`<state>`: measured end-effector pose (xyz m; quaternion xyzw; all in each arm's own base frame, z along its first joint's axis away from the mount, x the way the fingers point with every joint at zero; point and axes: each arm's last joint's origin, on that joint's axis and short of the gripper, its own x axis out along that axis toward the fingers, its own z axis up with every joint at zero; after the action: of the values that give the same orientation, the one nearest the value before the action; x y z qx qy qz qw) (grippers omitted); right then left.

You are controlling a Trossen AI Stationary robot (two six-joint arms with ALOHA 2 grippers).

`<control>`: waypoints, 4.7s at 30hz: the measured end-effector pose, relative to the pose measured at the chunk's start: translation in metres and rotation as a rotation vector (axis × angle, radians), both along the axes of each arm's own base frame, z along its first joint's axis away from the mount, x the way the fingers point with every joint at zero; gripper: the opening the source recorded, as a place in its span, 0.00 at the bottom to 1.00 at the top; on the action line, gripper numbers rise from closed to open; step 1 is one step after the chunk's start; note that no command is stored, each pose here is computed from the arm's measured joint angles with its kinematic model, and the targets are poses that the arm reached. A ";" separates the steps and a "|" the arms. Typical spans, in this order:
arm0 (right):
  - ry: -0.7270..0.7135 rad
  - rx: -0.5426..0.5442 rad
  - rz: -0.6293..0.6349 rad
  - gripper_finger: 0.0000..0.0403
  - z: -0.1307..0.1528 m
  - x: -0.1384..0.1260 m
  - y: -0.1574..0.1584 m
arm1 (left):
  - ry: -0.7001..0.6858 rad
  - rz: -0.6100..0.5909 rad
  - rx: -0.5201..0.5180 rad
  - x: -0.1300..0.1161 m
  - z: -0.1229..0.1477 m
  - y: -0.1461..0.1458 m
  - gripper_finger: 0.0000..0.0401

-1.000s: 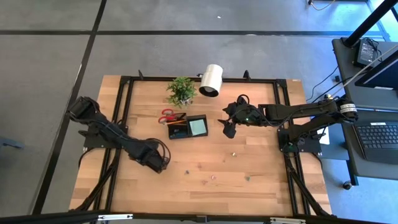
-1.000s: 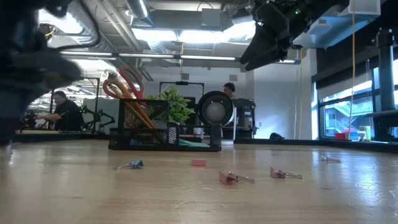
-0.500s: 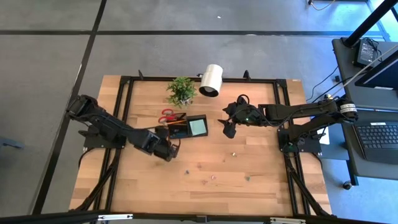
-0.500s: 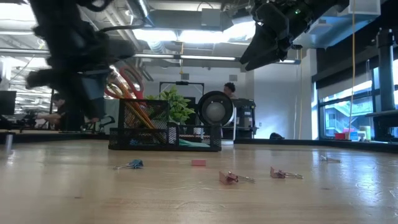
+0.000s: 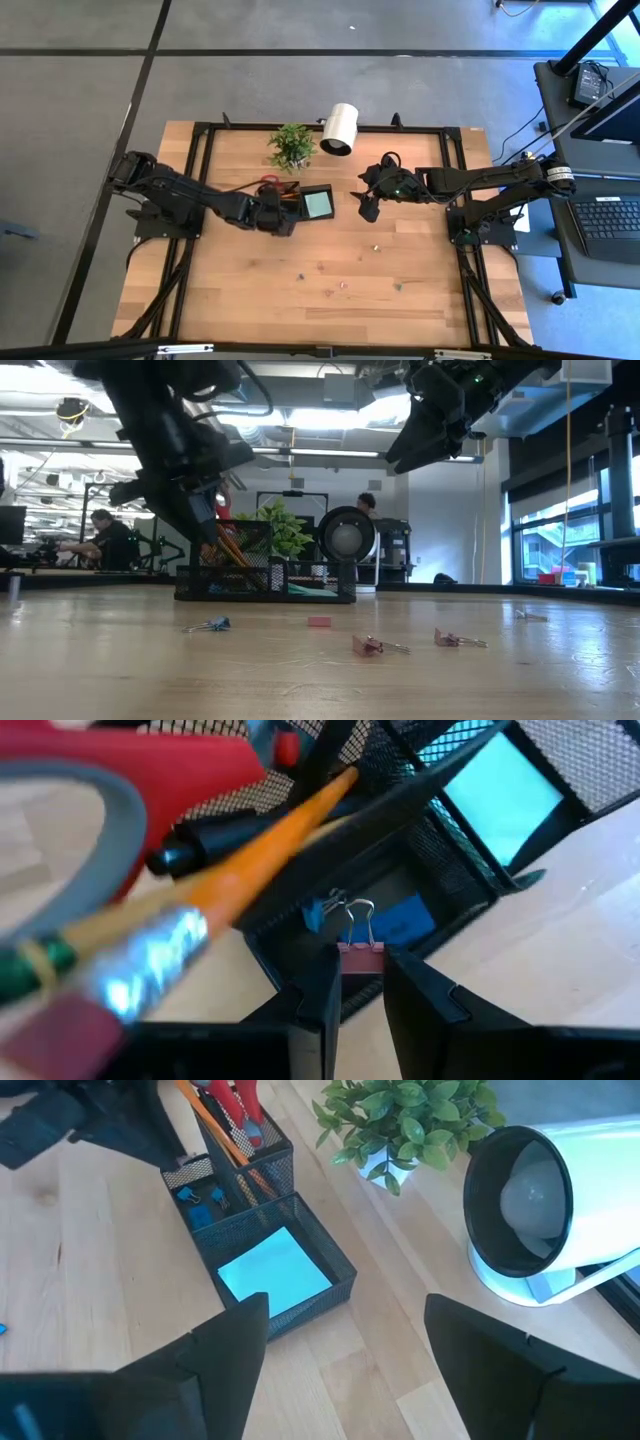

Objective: Pick and place office supplies into organizer
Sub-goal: Put the pink binder clip into the black desk organizer, then put the blue binder clip into the black desk organizer

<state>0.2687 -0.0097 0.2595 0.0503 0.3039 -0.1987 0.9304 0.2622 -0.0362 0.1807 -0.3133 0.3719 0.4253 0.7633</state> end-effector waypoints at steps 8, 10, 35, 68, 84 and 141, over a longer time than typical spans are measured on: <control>0.000 0.000 0.000 0.68 0.000 0.000 0.000 | 0.020 -0.020 -0.030 0.002 0.000 0.010 0.22; 0.000 0.000 0.000 0.68 0.000 0.000 0.000 | 0.019 -0.010 -0.024 0.002 0.000 0.012 0.24; 0.000 0.000 0.000 0.68 0.000 0.000 0.000 | -0.149 -0.659 -0.234 0.020 0.017 -0.027 0.32; -0.002 0.003 -0.002 0.68 0.000 0.000 0.000 | -0.649 -1.068 -0.327 0.012 0.072 -0.098 0.45; 0.000 0.000 0.000 0.68 0.000 0.000 0.000 | -0.130 -1.078 0.018 0.024 0.080 -0.105 0.45; -0.015 0.039 -0.031 0.68 0.000 0.000 0.000 | 0.395 -0.591 -0.253 0.132 -0.001 -0.132 0.42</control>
<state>0.2685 -0.0097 0.2593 0.0747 0.2998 -0.2067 0.9283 0.3939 -0.1679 0.1794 -0.1960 0.6359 0.1897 0.7220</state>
